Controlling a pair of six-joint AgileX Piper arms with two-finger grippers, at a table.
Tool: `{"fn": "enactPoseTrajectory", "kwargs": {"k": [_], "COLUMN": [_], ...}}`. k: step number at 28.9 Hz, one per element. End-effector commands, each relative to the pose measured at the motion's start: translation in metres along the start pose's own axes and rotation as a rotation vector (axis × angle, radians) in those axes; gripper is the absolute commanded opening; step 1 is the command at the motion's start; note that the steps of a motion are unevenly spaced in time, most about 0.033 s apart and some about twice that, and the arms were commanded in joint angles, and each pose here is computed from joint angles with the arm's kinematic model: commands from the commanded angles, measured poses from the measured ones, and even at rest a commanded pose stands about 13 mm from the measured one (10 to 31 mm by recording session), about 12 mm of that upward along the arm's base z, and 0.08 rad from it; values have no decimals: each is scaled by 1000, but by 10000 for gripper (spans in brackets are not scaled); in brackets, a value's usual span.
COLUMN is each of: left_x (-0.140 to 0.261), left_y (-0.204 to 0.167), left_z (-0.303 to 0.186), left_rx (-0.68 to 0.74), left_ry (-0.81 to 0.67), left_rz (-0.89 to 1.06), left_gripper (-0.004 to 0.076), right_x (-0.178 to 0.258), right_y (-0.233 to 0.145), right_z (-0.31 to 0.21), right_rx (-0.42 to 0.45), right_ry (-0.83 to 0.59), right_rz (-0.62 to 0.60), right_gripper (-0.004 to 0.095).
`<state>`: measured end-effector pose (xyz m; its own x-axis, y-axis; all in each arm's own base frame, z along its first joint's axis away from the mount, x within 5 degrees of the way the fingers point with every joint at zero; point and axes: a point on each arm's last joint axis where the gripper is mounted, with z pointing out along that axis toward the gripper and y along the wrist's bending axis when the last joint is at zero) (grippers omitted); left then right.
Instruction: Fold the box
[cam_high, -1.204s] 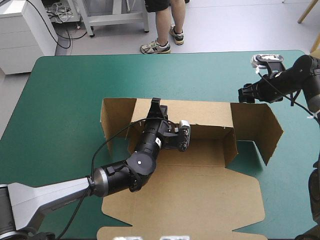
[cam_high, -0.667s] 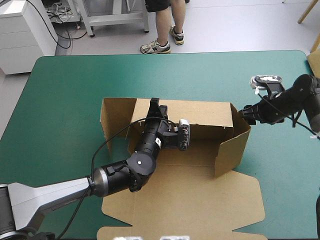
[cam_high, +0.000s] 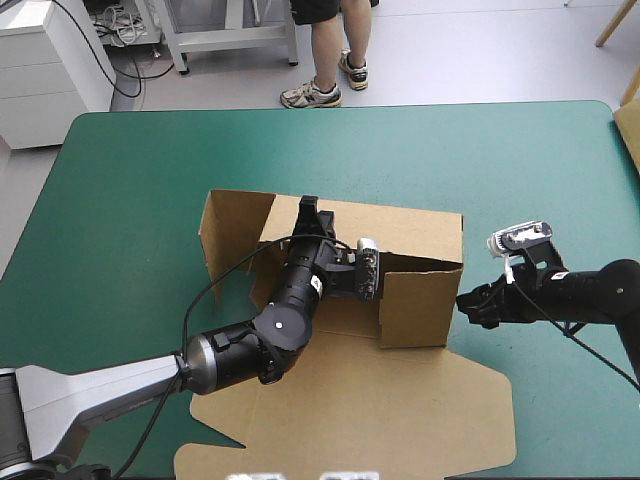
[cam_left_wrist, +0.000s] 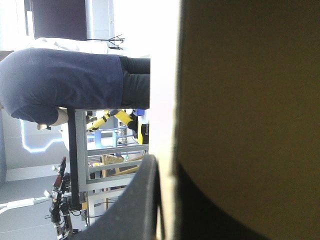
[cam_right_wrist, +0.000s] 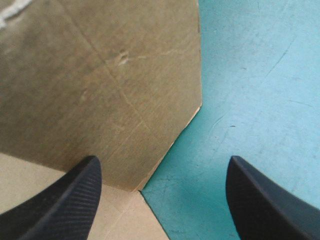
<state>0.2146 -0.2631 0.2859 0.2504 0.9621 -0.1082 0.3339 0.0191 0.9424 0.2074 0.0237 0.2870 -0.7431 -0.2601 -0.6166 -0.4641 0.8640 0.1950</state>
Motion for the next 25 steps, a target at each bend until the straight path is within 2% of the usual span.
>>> {"fn": "enactPoseTrajectory", "kwargs": {"k": [1, 5, 12, 17, 25], "left_x": [3, 3, 3, 3, 3], "left_y": [13, 13, 13, 13, 13], "left_z": [-8, -8, -8, -8, -8], "left_rx": [-33, -32, -31, -32, -30], "left_ry": [6, 4, 4, 4, 5], "left_rz": [-51, -51, -52, -51, -54], "left_gripper": [-8, -8, -8, -8, -8], "right_x": [-7, -5, 0, 4, -3], "right_y": [10, 12, 9, 11, 18], "right_z": [-12, -12, -12, -12, -12], "right_rx": [-34, -54, -24, -50, -116], "right_ry": [-105, -84, -28, 17, -62], "right_rz": [-49, -57, -91, -103, -82], "right_gripper": [645, 645, 645, 645, 645]}}
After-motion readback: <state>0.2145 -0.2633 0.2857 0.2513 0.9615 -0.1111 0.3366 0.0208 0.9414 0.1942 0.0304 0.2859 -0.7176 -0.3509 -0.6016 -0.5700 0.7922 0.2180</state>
